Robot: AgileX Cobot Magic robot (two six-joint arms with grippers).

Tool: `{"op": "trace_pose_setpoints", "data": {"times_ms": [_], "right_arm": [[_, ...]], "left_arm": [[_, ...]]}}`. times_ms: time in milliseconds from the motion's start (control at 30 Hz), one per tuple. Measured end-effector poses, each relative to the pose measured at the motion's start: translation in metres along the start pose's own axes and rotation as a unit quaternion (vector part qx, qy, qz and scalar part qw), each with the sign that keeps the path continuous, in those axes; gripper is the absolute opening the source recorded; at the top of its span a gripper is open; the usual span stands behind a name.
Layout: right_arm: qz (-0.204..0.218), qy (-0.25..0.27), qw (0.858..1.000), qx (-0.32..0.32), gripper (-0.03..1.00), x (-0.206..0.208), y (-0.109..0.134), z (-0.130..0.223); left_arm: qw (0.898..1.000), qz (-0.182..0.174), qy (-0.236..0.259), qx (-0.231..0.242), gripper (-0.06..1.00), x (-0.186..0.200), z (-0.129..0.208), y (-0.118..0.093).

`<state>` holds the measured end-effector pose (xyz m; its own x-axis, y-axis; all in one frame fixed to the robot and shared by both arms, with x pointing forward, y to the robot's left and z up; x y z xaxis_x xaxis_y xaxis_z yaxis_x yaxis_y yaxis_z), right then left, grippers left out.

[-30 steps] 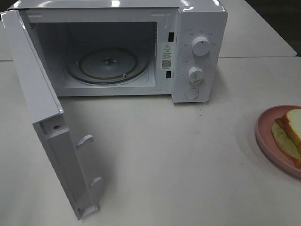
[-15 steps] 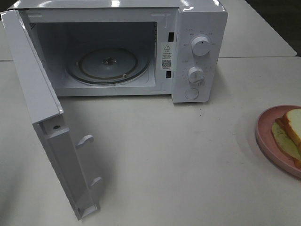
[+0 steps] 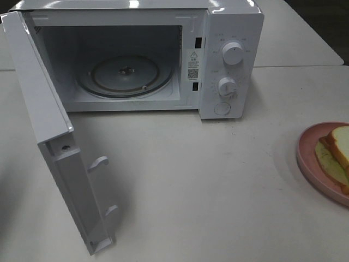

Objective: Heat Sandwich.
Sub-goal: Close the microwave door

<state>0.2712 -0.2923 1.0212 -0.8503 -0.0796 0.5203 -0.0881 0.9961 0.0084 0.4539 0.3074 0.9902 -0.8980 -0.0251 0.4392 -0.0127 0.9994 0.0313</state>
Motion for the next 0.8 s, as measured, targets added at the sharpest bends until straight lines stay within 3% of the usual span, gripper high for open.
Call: {"op": "trace_pose_setpoints", "data": {"times_ms": [267,433,567,600,633,800], "right_arm": [[0.000,0.000,1.000,0.000,0.76,0.000,0.000,0.000],[0.000,0.000,1.000,0.000,0.76,0.000,0.000,0.000],[0.000,0.000,1.000,0.000,0.76,0.000,0.000,0.000],[0.000,0.000,1.000,0.000,0.76,0.000,0.000,0.000],[0.000,0.000,1.000,0.000,0.76,0.000,0.000,0.000],[0.000,0.000,1.000,0.000,0.76,0.000,0.000,0.000]], "left_arm": [[0.998,-0.021,-0.056,-0.013,0.00,-0.029,0.008,0.005],[0.994,0.001,-0.098,-0.051,0.00,-0.044,0.003,-0.003],[0.988,0.069,-0.116,-0.076,0.00,-0.057,0.007,-0.023],[0.988,0.069,-0.116,-0.076,0.00,-0.057,0.007,-0.023],[0.985,0.101,-0.121,-0.077,0.00,-0.061,0.009,-0.032],[0.978,0.159,-0.120,-0.062,0.00,-0.067,0.016,-0.048]]}}
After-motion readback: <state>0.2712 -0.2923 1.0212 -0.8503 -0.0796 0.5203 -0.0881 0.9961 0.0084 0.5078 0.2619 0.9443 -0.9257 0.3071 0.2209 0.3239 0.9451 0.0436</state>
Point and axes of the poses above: a point on each arm's last joint axis where the gripper is mounted, x pointing back along that axis away from the gripper, y along the wrist's bending axis when the last joint is at zero, z = x × y, the point moved 5 cm from there along -x, pointing out along that axis toward the gripper, and after that the axes turned 2 degrees about -x, right-handed, at the moved point
